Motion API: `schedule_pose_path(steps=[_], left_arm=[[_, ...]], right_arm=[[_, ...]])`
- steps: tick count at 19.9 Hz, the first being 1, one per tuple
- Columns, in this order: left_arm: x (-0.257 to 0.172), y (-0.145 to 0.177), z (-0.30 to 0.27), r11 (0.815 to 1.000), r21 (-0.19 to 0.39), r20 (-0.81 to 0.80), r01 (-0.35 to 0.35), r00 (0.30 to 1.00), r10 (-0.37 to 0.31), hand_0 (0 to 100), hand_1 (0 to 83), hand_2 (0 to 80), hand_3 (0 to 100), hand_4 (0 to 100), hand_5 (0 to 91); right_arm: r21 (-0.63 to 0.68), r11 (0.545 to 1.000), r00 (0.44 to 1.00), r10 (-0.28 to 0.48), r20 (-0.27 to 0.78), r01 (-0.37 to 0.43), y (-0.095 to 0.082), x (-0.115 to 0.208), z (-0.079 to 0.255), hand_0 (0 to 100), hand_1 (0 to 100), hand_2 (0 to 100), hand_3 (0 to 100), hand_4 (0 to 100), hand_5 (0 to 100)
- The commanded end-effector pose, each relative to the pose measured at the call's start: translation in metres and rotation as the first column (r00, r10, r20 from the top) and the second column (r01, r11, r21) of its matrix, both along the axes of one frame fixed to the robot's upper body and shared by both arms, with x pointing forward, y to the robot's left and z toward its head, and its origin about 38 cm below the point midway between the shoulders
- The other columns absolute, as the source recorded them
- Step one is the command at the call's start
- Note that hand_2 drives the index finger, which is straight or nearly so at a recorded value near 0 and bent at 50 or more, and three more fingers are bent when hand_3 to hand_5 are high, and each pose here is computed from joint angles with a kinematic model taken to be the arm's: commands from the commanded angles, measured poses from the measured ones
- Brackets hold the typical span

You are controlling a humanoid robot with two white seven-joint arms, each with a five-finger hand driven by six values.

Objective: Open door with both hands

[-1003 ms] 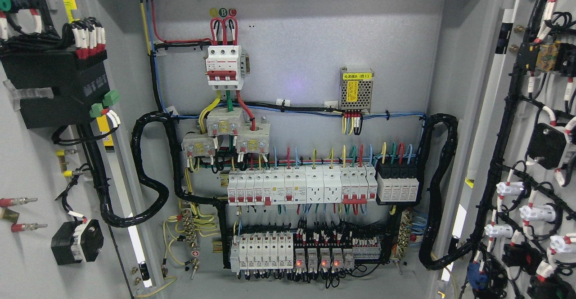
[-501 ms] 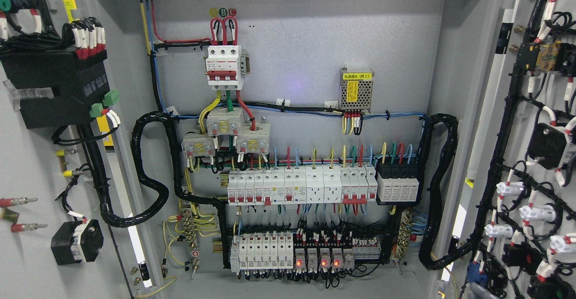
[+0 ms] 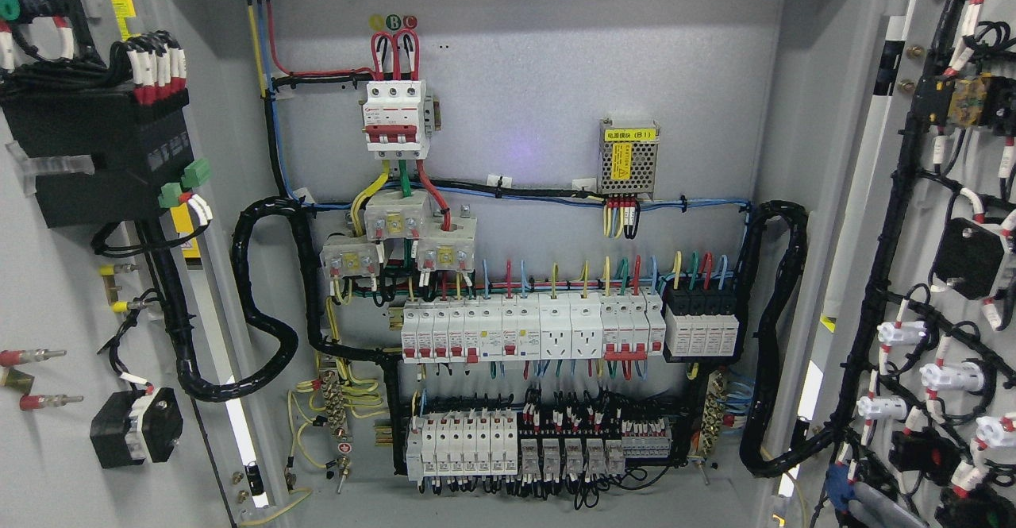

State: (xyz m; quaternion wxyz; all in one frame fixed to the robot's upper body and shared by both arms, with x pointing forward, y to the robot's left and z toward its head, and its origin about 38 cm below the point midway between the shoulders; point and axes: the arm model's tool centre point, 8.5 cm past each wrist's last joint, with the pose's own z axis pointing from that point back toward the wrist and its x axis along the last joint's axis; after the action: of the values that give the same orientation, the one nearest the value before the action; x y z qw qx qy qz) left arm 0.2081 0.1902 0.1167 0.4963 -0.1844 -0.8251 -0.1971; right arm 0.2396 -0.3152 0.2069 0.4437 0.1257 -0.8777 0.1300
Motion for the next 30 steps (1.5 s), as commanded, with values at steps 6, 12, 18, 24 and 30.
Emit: schedule_pose_path(steps=[6, 12, 18, 24, 30], left_arm=[[0.003, 0.076, 0.046, 0.970, -0.088, 0.125, -0.228, 0.963, 0.238, 0, 0.0, 0.0, 0, 0, 0.0], [0.001, 0.106, 0.052, 0.949, -0.118, 0.131, -0.292, 0.943, 0.306, 0, 0.0, 0.0, 0, 0, 0.0], [-0.005, 0.124, 0.053, 0.932, -0.101, 0.138, -0.348, 0.923, 0.360, 0, 0.0, 0.0, 0, 0, 0.0], [-0.013, 0.140, 0.056, 0.915, -0.116, 0.145, -0.386, 0.905, 0.400, 0, 0.0, 0.0, 0, 0, 0.0], [-0.016, 0.160, 0.045, 0.923, -0.078, 0.100, -0.377, 0.918, 0.384, 0, 0.0, 0.0, 0, 0, 0.0]], right_arm=[[0.026, 0.999, 1.000, -0.020, -0.007, 0.020, -0.011, -0.007, 0.001, 22, 1, 0, 0, 0, 0], [0.025, 0.999, 1.000, -0.029, -0.007, 0.029, -0.013, -0.008, 0.001, 22, 1, 0, 0, 0, 0], [0.030, 0.997, 0.997, -0.076, 0.004, 0.076, -0.024, -0.011, 0.004, 22, 1, 0, 0, 0, 0], [0.049, 0.992, 0.993, -0.114, -0.019, 0.115, -0.030, -0.017, -0.004, 22, 1, 0, 0, 0, 0], [0.103, 0.979, 0.985, -0.173, -0.017, 0.174, -0.046, -0.023, -0.004, 22, 1, 0, 0, 0, 0]])
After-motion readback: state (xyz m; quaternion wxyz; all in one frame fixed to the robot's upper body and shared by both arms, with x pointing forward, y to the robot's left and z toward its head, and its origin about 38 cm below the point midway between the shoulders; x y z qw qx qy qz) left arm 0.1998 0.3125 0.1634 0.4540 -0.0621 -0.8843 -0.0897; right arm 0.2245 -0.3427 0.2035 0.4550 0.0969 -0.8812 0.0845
